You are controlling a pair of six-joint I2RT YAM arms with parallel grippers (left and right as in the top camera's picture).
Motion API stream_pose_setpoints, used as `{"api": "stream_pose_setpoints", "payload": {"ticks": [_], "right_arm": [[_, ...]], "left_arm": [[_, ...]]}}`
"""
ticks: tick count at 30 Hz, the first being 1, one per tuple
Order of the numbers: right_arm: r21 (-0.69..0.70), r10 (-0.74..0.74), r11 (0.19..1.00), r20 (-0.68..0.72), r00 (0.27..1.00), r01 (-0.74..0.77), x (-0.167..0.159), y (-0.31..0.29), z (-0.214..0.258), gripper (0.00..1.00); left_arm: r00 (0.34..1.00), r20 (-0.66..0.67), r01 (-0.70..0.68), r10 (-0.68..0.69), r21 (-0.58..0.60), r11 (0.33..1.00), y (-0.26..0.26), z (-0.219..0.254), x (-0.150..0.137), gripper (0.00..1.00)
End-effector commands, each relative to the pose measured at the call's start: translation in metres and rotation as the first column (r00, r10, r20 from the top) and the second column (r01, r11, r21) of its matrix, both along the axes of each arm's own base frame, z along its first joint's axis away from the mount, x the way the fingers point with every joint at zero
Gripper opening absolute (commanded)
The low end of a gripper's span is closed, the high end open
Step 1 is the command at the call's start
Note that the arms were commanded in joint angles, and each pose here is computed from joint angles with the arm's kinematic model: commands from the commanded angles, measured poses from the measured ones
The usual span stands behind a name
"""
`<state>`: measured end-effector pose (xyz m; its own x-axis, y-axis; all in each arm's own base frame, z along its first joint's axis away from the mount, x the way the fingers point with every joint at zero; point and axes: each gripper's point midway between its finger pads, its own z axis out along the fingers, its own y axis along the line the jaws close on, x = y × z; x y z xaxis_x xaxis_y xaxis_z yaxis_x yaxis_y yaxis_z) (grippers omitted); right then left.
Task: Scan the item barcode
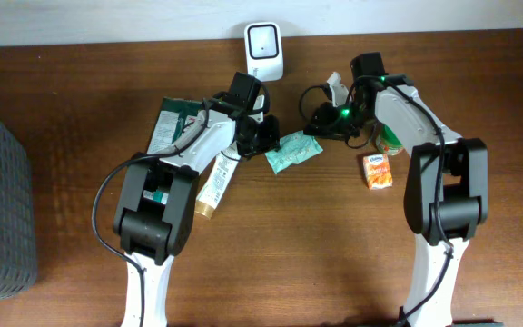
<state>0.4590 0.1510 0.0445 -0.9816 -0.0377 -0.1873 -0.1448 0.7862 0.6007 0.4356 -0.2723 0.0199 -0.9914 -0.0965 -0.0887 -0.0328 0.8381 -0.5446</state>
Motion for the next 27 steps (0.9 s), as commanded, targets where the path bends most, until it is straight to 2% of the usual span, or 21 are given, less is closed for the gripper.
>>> {"api": "stream_pose_setpoints", "payload": {"ticks": [1,8,15,17,19,20,21,23,24,26,27], "right_arm": [[0.102,0.096,0.99,-0.005,0.995,-0.095,-0.008,0.016,-0.01,0.36],[0.166,0.206,0.967,-0.066,0.976,-0.193,-0.034,0.041,-0.037,0.36],[0.176,0.194,0.966,-0.021,0.981,-0.187,-0.022,0.038,-0.032,0.35],[0.198,0.183,0.964,-0.009,0.983,-0.178,-0.017,0.035,-0.027,0.28],[0.204,0.182,0.963,-0.011,0.983,-0.175,-0.017,0.034,-0.026,0.1],[0.204,0.182,0.963,-0.01,0.983,-0.176,-0.017,0.035,-0.026,0.08],[0.211,0.182,0.962,-0.009,0.983,-0.176,-0.017,0.035,-0.025,0.05],[0.228,0.175,0.959,-0.009,0.985,-0.168,-0.016,0.033,-0.02,0.04],[0.249,0.165,0.956,-0.01,0.986,-0.157,-0.014,0.029,-0.012,0.04],[0.256,0.145,0.956,0.017,0.989,-0.145,-0.01,0.02,0.01,0.04],[0.256,0.141,0.955,0.053,0.989,-0.15,-0.009,0.016,0.03,0.04]], "left_arm": [[0.995,-0.1,0.001,0.003,0.041,0.999,0.001,-0.037,-0.018,0.0],[0.995,-0.102,-0.005,0.009,0.04,0.999,0.001,-0.039,-0.018,0.0],[0.995,-0.104,-0.004,0.008,0.041,0.999,0.001,-0.039,-0.018,0.0],[0.995,-0.103,-0.004,0.008,0.042,0.999,0.001,-0.039,-0.018,0.0],[0.995,-0.101,-0.004,0.008,0.041,0.999,0.001,-0.039,-0.017,0.0],[0.995,-0.097,-0.004,0.008,0.038,0.999,0.001,-0.039,-0.017,0.0],[0.996,-0.089,-0.005,0.008,0.035,0.999,0.0,-0.038,-0.015,0.04],[0.998,-0.065,0.004,-0.003,0.024,1.0,0.001,-0.031,-0.009,0.22],[0.999,-0.026,0.031,-0.031,0.006,1.0,0.003,-0.019,-0.003,0.26],[0.997,0.06,0.038,-0.038,-0.006,0.999,0.017,0.015,0.015,0.32],[0.989,0.145,0.023,-0.02,-0.018,1.0,0.037,0.057,0.03,0.34]]}}
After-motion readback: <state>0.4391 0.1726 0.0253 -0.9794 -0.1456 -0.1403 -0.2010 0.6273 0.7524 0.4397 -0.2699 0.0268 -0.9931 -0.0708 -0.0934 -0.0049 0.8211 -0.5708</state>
